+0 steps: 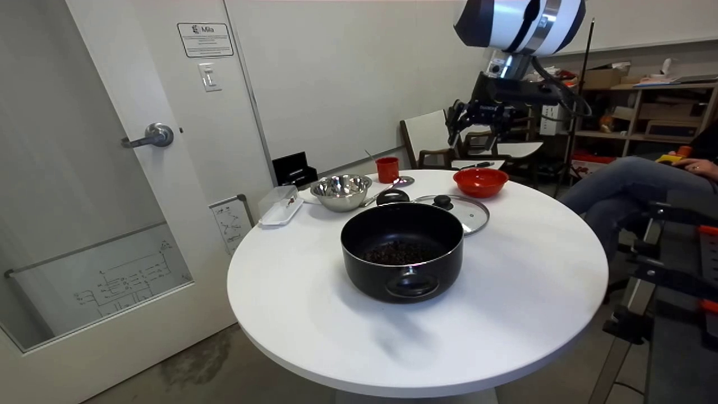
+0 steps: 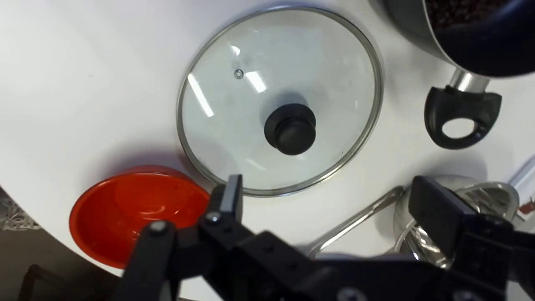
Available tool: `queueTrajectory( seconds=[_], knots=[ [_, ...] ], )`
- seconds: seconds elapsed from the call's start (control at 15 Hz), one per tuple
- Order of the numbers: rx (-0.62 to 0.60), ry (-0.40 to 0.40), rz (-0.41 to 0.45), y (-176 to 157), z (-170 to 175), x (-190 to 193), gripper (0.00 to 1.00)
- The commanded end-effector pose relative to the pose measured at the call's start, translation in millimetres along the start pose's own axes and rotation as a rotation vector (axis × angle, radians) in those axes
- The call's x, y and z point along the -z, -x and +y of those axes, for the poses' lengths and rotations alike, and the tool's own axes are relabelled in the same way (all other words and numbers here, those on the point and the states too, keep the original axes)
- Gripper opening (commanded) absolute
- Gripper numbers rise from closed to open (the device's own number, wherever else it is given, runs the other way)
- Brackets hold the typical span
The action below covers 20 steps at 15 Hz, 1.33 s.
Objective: Pick up the lid from the pot and put it on the table, then pick up the red bowl and pour it's contents in the pot and pick up the lid and put it back on the pot
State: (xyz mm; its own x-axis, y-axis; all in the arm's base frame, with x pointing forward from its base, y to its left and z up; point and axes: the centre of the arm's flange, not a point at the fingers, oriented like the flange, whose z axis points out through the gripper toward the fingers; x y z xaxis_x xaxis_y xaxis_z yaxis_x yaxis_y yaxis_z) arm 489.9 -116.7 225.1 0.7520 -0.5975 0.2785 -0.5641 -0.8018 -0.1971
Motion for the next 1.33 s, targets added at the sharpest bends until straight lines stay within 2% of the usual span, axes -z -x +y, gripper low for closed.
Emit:
queueTrajectory(
  seconds=[0.0, 0.33, 0.4, 0.8, 0.87, 1.0, 1.27],
  knots=[
    [0.159, 0.132, -0.019, -10, -8, -2, 1.0],
    [0.437, 0.271, -0.018, -29, -4, 1, 1.0],
    [0.357, 0.229, -0.023, -17, 12, -13, 1.0],
    [0.36, 0.239, -0.031, -18, 16, -18, 1.0],
    [0.382, 0.227, -0.067, -20, 12, -13, 1.0],
    [0.426, 0.222, -0.197, -23, 4, -7, 1.0],
    [0.505, 0.307, -0.372, -37, -2, 17, 1.0]
  ],
)
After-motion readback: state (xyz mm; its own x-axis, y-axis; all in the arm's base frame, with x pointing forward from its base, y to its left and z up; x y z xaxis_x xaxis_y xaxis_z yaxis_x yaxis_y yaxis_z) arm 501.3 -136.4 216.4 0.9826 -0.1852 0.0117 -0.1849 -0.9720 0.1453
